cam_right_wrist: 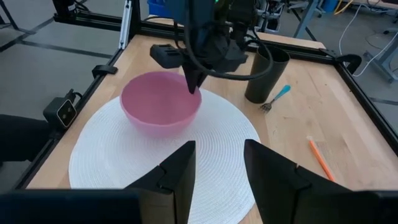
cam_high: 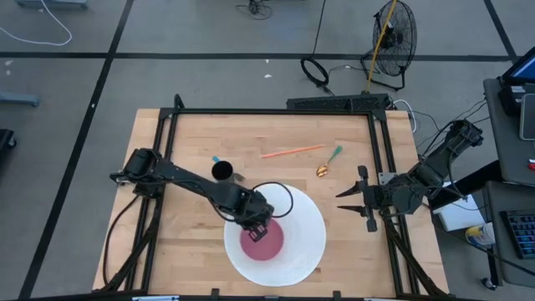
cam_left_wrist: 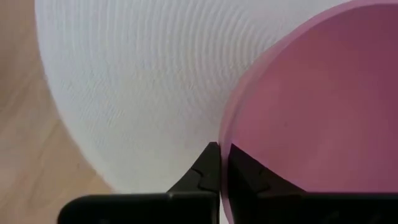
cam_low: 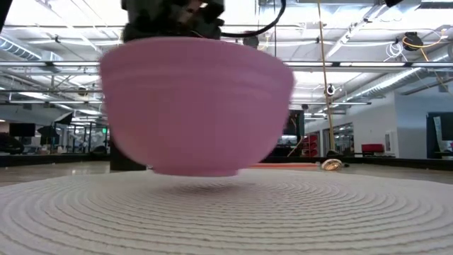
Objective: Pick & Place Utensil
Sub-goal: Put the pink bowl on the white table mat
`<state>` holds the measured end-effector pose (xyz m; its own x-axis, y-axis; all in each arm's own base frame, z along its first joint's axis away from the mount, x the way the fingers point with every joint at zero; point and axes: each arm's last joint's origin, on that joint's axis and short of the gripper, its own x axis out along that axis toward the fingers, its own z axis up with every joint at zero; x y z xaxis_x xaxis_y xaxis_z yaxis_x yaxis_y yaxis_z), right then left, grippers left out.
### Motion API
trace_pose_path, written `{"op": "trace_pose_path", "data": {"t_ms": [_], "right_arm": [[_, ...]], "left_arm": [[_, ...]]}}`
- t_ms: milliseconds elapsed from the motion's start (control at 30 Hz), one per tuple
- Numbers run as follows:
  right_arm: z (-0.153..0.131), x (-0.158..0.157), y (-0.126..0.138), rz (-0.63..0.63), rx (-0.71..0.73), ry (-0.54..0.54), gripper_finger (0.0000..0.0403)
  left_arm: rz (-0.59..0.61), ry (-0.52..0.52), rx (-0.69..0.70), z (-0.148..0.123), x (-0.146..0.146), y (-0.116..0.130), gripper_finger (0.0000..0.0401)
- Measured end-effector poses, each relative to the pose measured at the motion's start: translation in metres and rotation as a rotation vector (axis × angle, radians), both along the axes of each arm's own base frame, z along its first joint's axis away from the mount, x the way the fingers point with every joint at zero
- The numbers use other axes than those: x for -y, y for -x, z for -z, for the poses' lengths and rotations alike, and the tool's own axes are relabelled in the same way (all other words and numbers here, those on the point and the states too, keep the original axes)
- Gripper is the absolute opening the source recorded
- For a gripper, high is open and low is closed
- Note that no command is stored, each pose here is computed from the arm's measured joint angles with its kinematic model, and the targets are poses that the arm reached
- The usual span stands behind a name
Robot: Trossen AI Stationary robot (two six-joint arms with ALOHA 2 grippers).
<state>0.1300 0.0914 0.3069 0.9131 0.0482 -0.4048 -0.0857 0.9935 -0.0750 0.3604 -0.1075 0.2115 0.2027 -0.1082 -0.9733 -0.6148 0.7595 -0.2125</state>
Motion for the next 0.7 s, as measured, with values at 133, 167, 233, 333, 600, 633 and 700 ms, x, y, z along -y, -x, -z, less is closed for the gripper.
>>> {"op": "trace_pose_path", "data": {"t_ms": [133, 167, 233, 333, 600, 633, 700], "right_arm": [[0.000, 0.000, 0.000, 0.000, -0.001, 0.001, 0.0130], [0.000, 0.000, 0.000, 0.000, 0.000, 0.001, 0.0130], [0.000, 0.000, 0.000, 0.000, 0.000, 0.000, 0.0130], [0.000, 0.000, 0.000, 0.000, 0.000, 0.000, 0.0130], [0.000, 0.000, 0.000, 0.009, -0.001, -0.021, 0.0130], [0.000, 0.000, 0.000, 0.010, -0.002, -0.023, 0.0130], [0.000, 0.000, 0.000, 0.011, -0.002, -0.023, 0.0130]], "left_arm": [[-0.005, -0.011, -0.051, 0.001, 0.005, 0.007, 0.0009], [-0.004, -0.014, -0.058, 0.001, 0.006, 0.008, 0.0013], [-0.002, -0.021, -0.078, 0.001, 0.006, 0.010, 0.0016], [0.000, -0.037, -0.117, 0.002, 0.005, 0.014, 0.0007], [0.010, -0.071, -0.131, 0.002, 0.004, 0.016, 0.0016], [0.012, -0.074, -0.129, 0.002, 0.003, 0.016, 0.0012], [0.010, -0.090, -0.119, 0.002, 0.003, 0.015, 0.0007]]}}
